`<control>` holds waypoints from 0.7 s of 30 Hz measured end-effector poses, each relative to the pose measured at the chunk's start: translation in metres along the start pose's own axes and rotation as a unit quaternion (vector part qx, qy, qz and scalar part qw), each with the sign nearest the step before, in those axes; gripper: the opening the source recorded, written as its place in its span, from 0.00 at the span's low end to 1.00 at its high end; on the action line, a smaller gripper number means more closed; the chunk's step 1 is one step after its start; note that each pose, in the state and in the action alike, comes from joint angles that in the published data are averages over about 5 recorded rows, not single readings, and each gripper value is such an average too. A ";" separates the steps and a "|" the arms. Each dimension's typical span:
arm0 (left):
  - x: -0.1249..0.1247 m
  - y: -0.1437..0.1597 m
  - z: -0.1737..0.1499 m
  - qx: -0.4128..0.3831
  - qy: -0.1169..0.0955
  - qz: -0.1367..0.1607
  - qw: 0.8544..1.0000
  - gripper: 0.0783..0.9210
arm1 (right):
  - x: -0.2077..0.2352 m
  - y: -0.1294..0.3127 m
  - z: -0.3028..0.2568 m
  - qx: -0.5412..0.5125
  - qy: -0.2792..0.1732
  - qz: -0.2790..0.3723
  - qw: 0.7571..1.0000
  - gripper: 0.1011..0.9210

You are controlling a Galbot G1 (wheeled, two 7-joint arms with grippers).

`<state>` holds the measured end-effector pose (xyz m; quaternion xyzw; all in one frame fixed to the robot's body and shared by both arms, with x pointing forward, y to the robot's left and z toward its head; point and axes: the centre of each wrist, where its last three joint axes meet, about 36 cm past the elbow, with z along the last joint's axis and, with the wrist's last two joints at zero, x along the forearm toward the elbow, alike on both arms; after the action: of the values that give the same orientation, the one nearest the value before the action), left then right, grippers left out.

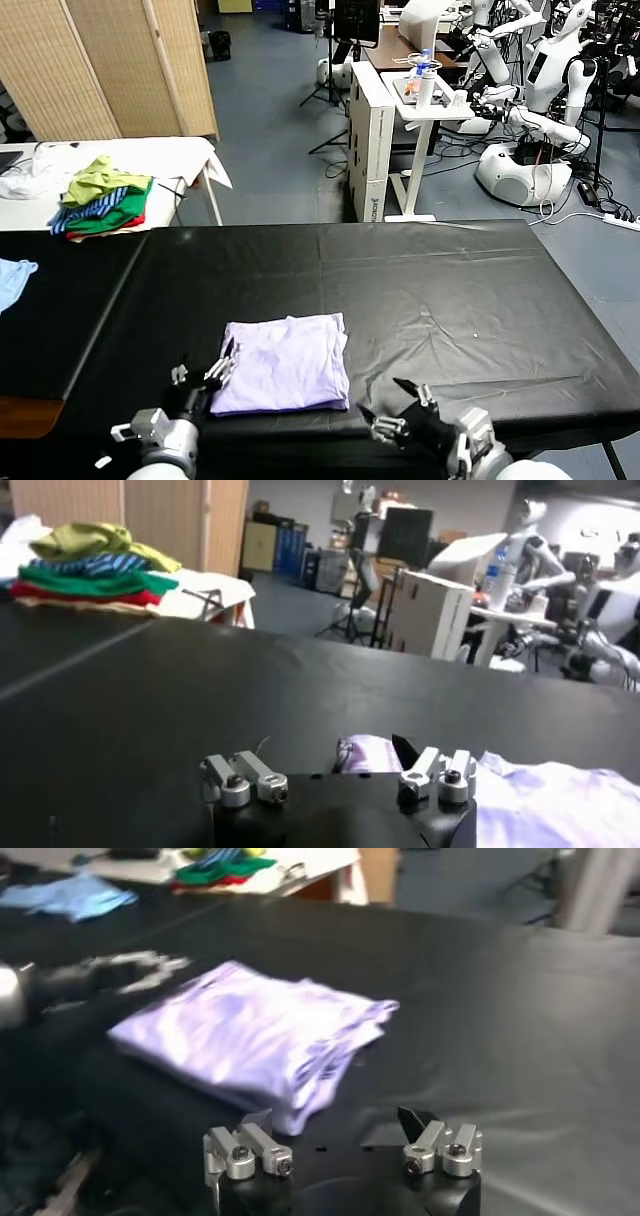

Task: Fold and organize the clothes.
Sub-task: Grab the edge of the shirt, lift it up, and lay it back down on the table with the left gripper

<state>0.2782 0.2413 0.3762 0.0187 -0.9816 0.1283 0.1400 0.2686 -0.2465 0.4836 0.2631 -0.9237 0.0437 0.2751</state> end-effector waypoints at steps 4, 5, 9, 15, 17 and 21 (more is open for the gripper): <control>0.003 -0.002 0.004 0.016 0.008 0.005 1.000 0.98 | 0.000 -0.007 -0.003 -0.006 -0.008 0.013 1.000 0.98; 0.003 -0.003 0.005 0.020 0.010 0.006 1.000 0.98 | 0.000 -0.008 -0.003 -0.008 -0.010 0.016 1.000 0.98; 0.004 -0.004 0.009 0.035 0.018 0.009 0.999 0.98 | 0.001 -0.014 -0.005 -0.013 -0.015 0.025 0.999 0.98; 0.004 -0.004 0.013 0.061 0.025 0.015 0.998 0.86 | 0.001 -0.019 -0.006 -0.016 -0.020 0.033 0.999 0.98; 0.004 -0.004 0.013 0.069 0.026 0.017 0.997 0.74 | 0.001 -0.020 -0.006 -0.016 -0.020 0.034 0.999 0.98; 0.003 -0.002 0.014 0.082 0.026 0.020 0.996 0.46 | 0.000 -0.021 -0.006 -0.016 -0.022 0.036 0.999 0.98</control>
<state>0.2721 0.2354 0.3641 0.0074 -0.9640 0.2115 0.1608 0.2818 -0.2629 0.4871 0.2263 -0.9389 0.0325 0.2575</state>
